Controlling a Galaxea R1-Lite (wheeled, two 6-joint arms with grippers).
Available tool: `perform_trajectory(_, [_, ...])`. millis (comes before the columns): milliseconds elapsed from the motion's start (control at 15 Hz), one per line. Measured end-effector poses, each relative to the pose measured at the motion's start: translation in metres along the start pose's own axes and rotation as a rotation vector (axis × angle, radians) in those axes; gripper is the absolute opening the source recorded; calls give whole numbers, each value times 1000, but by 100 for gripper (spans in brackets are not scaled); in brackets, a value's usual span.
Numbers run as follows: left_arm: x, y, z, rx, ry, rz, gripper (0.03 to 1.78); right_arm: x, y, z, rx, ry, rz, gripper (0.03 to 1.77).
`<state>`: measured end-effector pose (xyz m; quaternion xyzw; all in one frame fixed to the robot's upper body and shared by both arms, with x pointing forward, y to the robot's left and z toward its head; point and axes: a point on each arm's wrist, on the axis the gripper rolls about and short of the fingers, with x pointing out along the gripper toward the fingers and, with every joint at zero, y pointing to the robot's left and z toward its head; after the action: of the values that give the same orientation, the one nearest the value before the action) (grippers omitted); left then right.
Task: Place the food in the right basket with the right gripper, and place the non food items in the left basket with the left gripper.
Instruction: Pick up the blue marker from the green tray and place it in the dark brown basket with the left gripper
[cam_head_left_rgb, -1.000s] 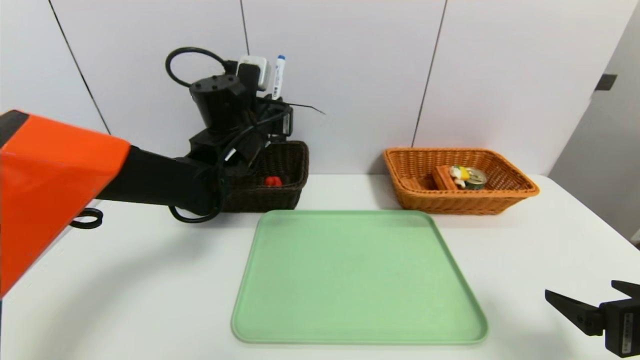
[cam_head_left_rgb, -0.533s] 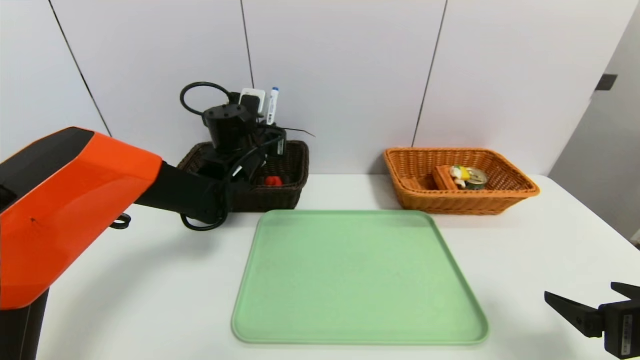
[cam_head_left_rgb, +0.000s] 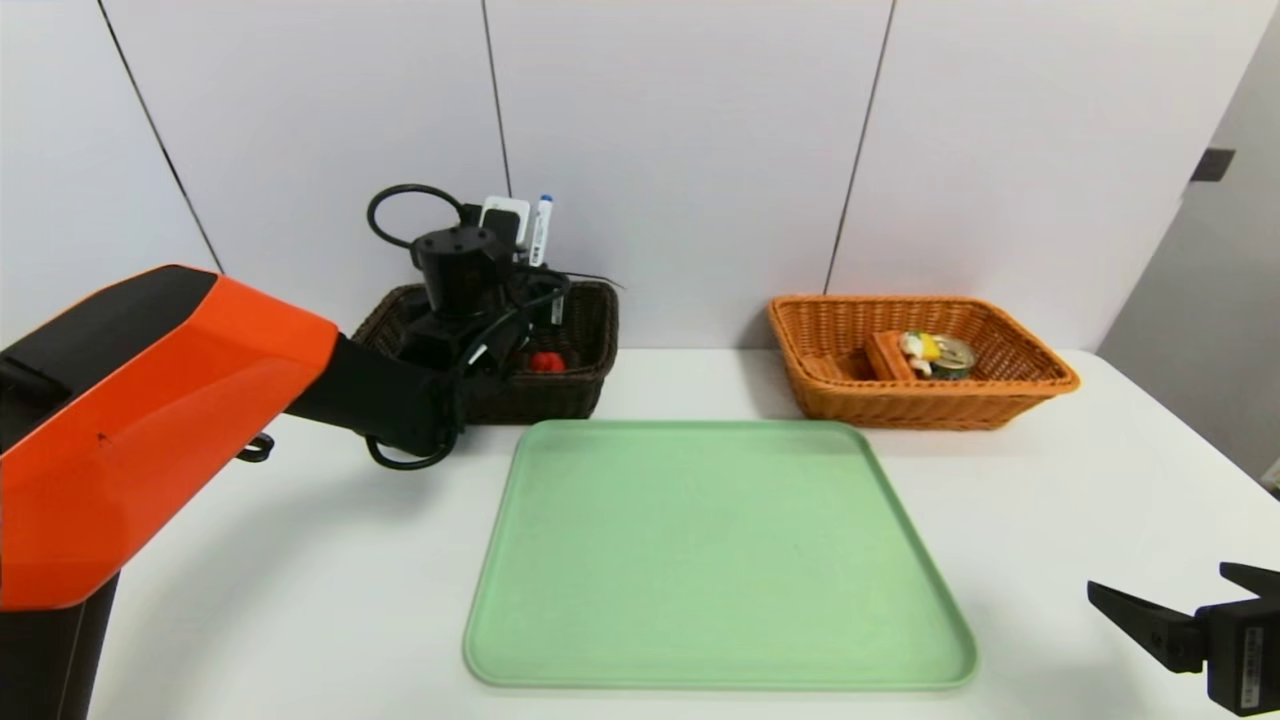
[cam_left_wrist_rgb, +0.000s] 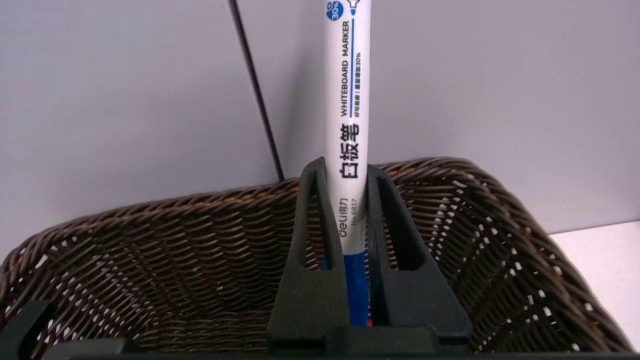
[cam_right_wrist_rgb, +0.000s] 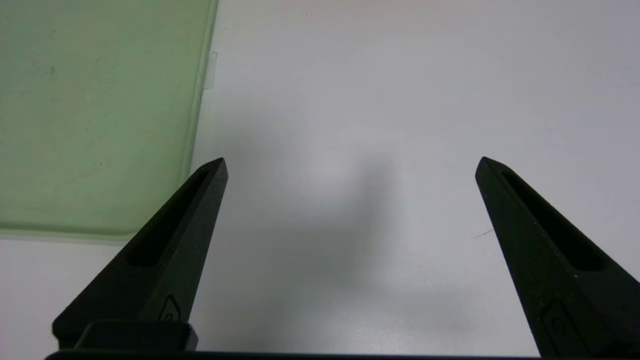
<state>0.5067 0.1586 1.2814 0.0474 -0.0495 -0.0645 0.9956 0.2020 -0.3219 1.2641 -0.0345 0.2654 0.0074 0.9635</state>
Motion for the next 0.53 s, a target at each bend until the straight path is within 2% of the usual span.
perform_trajectory(267, [0, 2, -5, 4, 18, 3, 17, 0, 0, 1, 0, -1, 0, 171])
perform_trajectory(333, [-1, 3, -7, 6, 24, 5, 26, 0, 0, 1, 0, -1, 0, 171])
perform_trajectory(533, [-2, 5, -6, -24, -7, 10, 73, 0, 0, 1, 0, 0, 0, 171])
